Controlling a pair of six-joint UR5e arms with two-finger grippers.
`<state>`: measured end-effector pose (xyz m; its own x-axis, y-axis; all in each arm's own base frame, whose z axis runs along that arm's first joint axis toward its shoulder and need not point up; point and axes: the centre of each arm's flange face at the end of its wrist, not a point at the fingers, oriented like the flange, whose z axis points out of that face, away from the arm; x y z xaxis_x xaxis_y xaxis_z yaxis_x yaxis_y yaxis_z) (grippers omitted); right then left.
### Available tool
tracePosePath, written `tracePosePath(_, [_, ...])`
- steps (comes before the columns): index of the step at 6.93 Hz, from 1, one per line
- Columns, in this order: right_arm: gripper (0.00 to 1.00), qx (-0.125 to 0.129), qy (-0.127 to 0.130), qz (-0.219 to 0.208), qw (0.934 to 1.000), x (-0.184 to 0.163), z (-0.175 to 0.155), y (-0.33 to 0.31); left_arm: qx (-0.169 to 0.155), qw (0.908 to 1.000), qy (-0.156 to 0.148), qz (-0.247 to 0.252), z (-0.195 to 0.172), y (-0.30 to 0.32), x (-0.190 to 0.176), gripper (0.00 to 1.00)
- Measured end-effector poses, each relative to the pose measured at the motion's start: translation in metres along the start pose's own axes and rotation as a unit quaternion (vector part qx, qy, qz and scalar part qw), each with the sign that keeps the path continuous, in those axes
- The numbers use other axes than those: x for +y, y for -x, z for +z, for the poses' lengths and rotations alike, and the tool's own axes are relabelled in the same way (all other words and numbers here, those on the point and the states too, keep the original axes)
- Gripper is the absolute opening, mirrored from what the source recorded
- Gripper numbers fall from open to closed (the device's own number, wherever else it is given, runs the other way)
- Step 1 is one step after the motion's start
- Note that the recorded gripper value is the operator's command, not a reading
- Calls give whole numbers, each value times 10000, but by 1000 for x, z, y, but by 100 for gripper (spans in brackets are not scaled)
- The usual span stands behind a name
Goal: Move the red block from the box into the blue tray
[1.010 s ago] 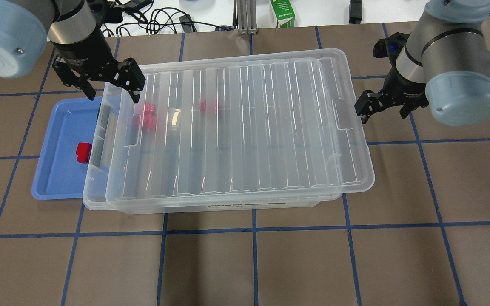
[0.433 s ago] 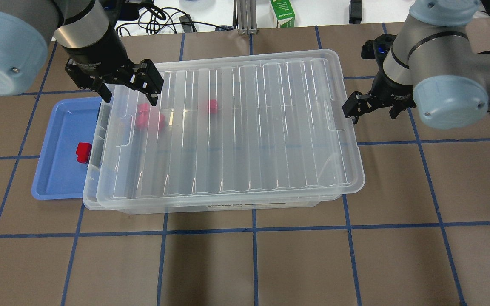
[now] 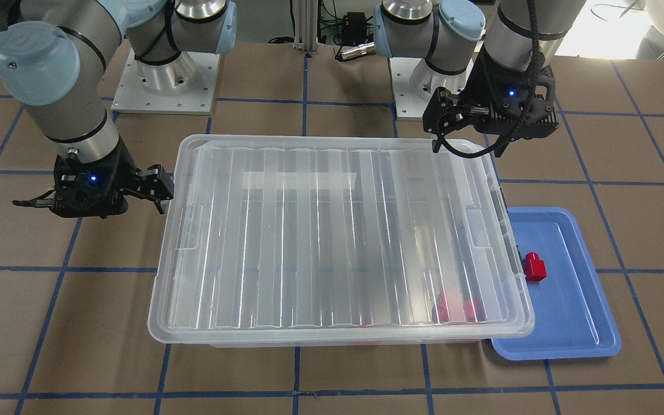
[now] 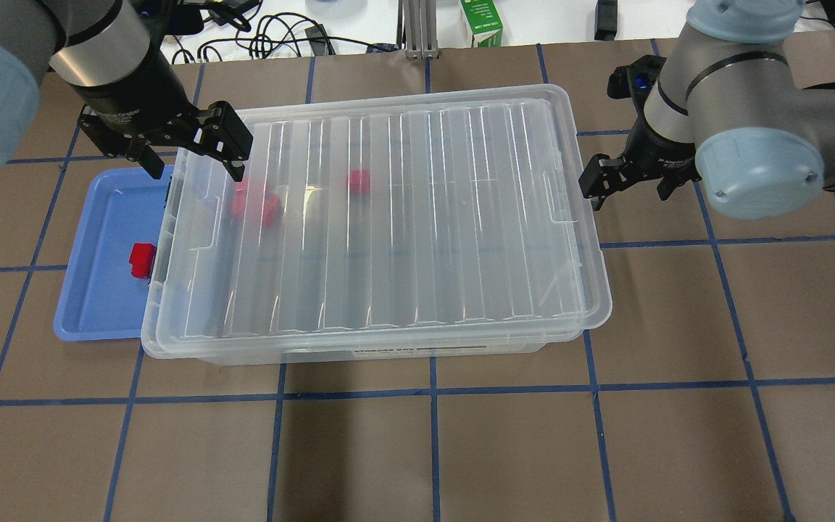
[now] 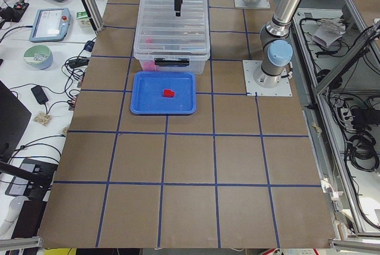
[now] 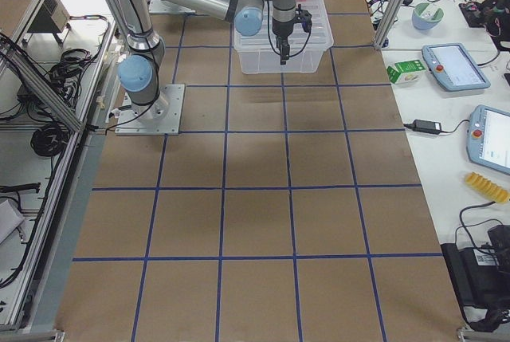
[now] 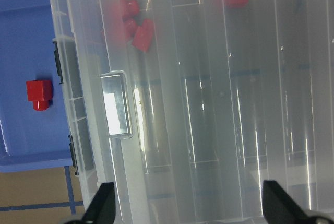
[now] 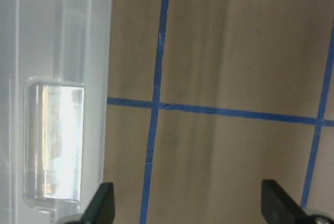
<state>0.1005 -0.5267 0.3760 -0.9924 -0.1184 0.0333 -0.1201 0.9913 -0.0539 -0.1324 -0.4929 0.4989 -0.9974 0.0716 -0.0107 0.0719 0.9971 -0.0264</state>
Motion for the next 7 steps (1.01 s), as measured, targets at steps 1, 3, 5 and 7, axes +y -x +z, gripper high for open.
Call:
tracePosePath(1, [100,28,-37,1,10000,-5,-24,-2,-1,10000,-2,-11,0,0,0,100])
tracePosePath(3, [100,-78,-45,414,9991,-4,-95,2,-17,10000,-8,-18,0,1,0,100])
tracePosePath(5, [100,-279,-91,893,9956,3,-124,19,-28,10000,-16,-16,-1,1,0,100])
tracePosePath(7, [100,-320,-101,1010,9943,7,-128,26,-30,10000,11,-18,-1,1,0,100])
